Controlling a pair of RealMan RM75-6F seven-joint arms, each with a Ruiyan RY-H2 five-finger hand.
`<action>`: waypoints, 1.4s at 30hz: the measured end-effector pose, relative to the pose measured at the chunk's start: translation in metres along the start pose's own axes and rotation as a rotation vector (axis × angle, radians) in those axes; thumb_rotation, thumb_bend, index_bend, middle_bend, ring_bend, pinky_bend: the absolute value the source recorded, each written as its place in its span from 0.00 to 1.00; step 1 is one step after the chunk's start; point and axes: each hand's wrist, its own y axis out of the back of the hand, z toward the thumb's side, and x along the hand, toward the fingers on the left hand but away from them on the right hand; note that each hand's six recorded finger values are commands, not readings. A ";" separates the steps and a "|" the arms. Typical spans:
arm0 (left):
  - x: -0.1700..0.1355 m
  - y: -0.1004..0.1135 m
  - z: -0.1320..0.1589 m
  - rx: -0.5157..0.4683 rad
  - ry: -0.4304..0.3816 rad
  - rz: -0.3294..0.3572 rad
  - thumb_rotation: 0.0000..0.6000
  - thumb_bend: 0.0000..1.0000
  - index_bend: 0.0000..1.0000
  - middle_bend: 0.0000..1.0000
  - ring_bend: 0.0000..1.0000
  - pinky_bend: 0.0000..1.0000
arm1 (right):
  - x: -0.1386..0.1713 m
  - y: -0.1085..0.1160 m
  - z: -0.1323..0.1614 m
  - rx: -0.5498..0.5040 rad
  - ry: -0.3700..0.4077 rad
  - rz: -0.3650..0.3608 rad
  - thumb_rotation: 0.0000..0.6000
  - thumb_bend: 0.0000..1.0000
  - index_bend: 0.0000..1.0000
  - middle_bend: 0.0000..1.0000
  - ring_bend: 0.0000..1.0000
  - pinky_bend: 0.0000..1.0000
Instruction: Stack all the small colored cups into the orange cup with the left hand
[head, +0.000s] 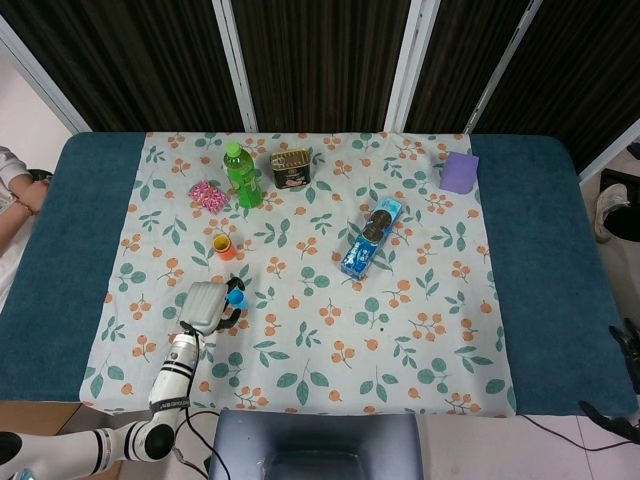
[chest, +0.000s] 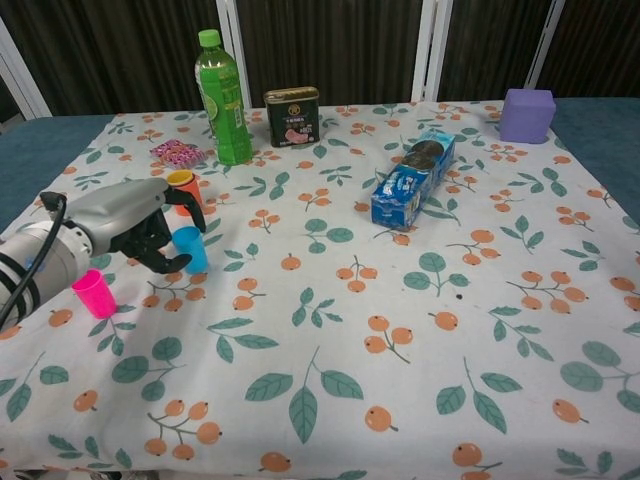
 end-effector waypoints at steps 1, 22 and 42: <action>0.000 0.000 0.000 0.001 -0.001 0.002 1.00 0.35 0.42 1.00 1.00 1.00 | 0.000 0.000 0.000 0.000 0.000 -0.001 1.00 0.19 0.00 0.00 0.00 0.00; 0.032 0.072 -0.002 -0.098 0.040 0.240 1.00 0.35 0.54 1.00 1.00 1.00 | 0.000 0.002 -0.002 -0.009 -0.005 -0.004 1.00 0.19 0.00 0.00 0.00 0.00; 0.075 0.069 -0.028 -0.089 0.139 0.280 1.00 0.35 0.55 1.00 1.00 1.00 | -0.002 0.003 -0.004 -0.007 -0.018 -0.010 1.00 0.19 0.00 0.00 0.00 0.00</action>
